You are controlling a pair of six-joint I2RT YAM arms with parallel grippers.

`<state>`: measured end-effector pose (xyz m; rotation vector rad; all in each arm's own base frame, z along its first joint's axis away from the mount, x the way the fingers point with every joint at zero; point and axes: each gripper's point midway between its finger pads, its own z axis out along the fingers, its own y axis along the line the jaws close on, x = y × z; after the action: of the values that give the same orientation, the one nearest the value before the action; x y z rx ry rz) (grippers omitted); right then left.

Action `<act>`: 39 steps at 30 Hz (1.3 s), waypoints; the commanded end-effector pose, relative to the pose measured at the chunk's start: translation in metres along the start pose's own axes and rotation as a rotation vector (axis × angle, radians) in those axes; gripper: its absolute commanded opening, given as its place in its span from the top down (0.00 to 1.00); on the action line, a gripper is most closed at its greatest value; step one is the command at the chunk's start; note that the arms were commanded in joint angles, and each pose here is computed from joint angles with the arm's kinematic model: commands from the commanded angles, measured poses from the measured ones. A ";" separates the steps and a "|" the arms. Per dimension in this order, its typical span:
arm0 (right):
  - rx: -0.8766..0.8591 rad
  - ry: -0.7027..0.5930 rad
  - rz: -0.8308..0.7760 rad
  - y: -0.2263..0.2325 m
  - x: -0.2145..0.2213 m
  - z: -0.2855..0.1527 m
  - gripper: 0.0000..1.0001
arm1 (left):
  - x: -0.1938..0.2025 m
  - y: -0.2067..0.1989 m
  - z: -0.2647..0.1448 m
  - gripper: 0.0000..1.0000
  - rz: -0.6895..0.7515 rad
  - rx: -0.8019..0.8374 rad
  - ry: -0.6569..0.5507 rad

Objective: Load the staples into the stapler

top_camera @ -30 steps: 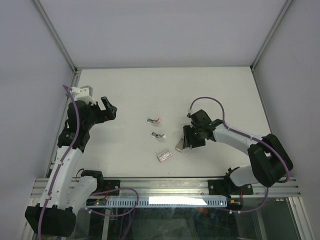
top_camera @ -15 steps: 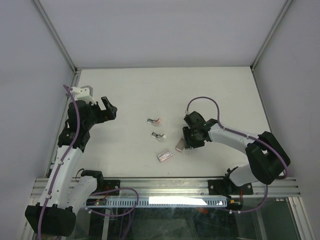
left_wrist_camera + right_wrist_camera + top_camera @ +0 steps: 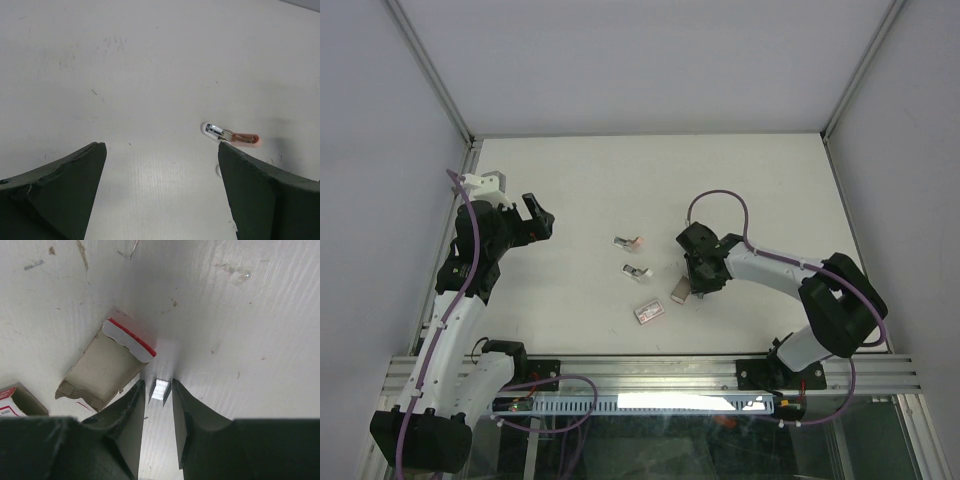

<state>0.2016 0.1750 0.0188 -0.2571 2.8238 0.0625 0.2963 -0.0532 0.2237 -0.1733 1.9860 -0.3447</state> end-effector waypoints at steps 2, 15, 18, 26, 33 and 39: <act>0.032 -0.048 0.026 0.000 -0.013 -0.004 0.71 | -0.012 -0.007 -0.004 0.01 0.021 0.033 -0.044; -0.245 -0.269 0.051 0.024 -0.062 -0.050 0.75 | -0.009 -0.064 -0.009 0.09 -0.153 0.292 -0.051; -0.181 -0.265 0.046 0.011 -0.060 -0.047 0.74 | -0.001 -0.078 -0.008 0.08 -0.166 0.308 -0.049; -0.094 -0.198 0.035 0.005 -0.032 -0.033 0.46 | 0.014 -0.085 0.000 0.06 -0.174 0.298 -0.001; -0.062 -0.153 0.045 0.005 -0.016 -0.020 0.46 | 0.016 -0.082 0.001 0.04 -0.166 0.288 -0.005; -0.031 -0.142 0.055 0.002 -0.015 -0.015 0.59 | 0.018 -0.081 0.003 0.03 -0.160 0.284 0.004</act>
<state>0.2041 0.1780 0.0361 -0.2230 2.7179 0.1585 0.2820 -0.1344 0.2203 -0.1538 1.9641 -0.7170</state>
